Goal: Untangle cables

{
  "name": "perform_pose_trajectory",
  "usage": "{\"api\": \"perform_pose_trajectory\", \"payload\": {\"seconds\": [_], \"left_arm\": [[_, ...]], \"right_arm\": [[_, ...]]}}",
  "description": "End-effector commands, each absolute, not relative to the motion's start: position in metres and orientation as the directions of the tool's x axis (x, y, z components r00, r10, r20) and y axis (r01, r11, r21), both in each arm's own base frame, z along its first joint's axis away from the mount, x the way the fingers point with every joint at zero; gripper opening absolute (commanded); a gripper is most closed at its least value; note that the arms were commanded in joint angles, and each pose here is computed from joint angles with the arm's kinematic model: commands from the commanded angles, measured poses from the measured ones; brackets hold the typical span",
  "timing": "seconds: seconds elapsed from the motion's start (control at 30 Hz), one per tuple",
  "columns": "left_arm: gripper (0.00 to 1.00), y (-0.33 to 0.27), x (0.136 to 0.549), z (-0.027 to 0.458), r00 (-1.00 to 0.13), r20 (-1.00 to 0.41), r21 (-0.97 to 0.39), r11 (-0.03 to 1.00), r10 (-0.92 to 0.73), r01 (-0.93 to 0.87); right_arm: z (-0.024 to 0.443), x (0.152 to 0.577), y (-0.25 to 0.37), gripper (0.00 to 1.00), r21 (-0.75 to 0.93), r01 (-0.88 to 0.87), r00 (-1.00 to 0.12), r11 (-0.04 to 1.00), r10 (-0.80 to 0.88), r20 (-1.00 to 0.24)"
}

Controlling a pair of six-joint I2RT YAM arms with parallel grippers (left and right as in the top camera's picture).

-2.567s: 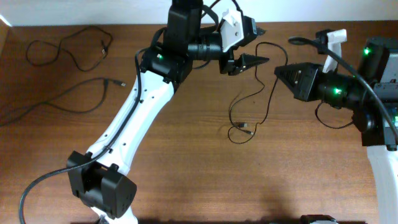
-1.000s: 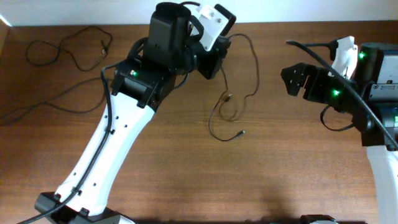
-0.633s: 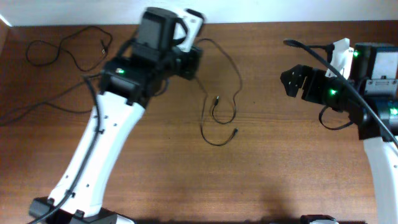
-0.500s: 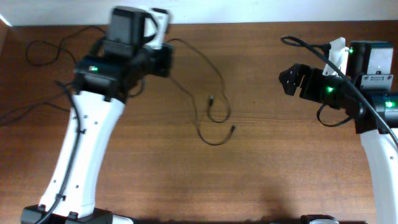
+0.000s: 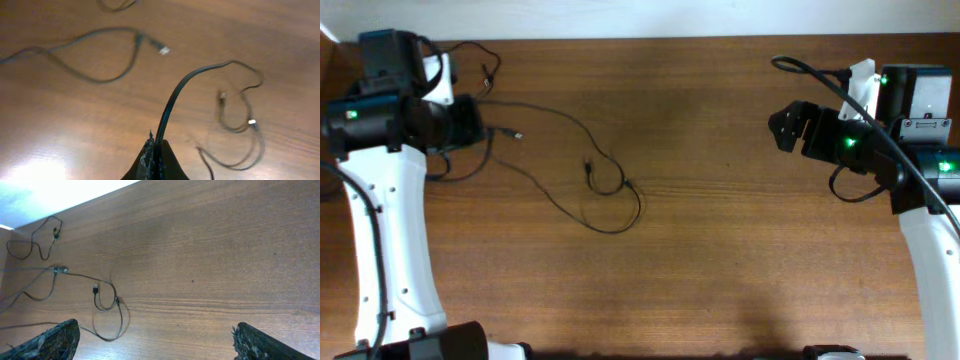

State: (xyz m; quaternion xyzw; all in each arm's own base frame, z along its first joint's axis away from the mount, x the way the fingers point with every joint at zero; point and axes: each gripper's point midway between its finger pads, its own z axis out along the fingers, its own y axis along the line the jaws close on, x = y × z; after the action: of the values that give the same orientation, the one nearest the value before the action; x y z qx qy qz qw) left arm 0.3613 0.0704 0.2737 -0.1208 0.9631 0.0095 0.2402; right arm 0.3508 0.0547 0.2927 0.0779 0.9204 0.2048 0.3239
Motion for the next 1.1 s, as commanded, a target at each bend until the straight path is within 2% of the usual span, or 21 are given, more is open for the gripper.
{"api": "perform_pose_trajectory", "payload": {"seconds": [0.0,0.2,0.47,0.63,0.93,1.07], "left_arm": [[0.0,0.114,0.352,0.253,-0.886,-0.393,0.138,0.937,-0.246,-0.321],[0.0,0.171,0.344,0.222,-0.89,-0.305,0.267,0.867,-0.339,-0.422],[0.0,0.227,0.321,0.185,-0.871,-0.186,0.368,0.789,-0.456,-0.492],[0.0,0.268,0.294,0.181,-0.796,-0.192,0.479,0.653,-0.575,-0.587],[0.0,0.318,0.257,0.17,-0.723,-0.176,0.542,0.548,-0.668,-0.638],[0.0,0.337,0.249,0.148,-0.727,-0.127,0.551,0.561,-0.675,-0.617]], "right_arm": [[0.3,0.354,0.052,0.98,0.422,0.012,-0.759,0.906,0.283,-0.586],[0.299,0.353,0.052,0.98,0.422,0.014,-0.763,0.907,0.283,-0.582],[0.3,0.355,0.052,0.99,0.422,0.01,-0.757,0.907,0.283,-0.589],[0.299,0.356,0.047,0.99,0.399,0.027,-0.75,0.916,0.283,-0.598],[0.298,0.358,0.04,0.99,0.37,0.054,-0.742,0.927,0.286,-0.607],[0.299,0.358,0.04,0.98,0.37,0.053,-0.739,0.927,0.285,-0.61]]}}
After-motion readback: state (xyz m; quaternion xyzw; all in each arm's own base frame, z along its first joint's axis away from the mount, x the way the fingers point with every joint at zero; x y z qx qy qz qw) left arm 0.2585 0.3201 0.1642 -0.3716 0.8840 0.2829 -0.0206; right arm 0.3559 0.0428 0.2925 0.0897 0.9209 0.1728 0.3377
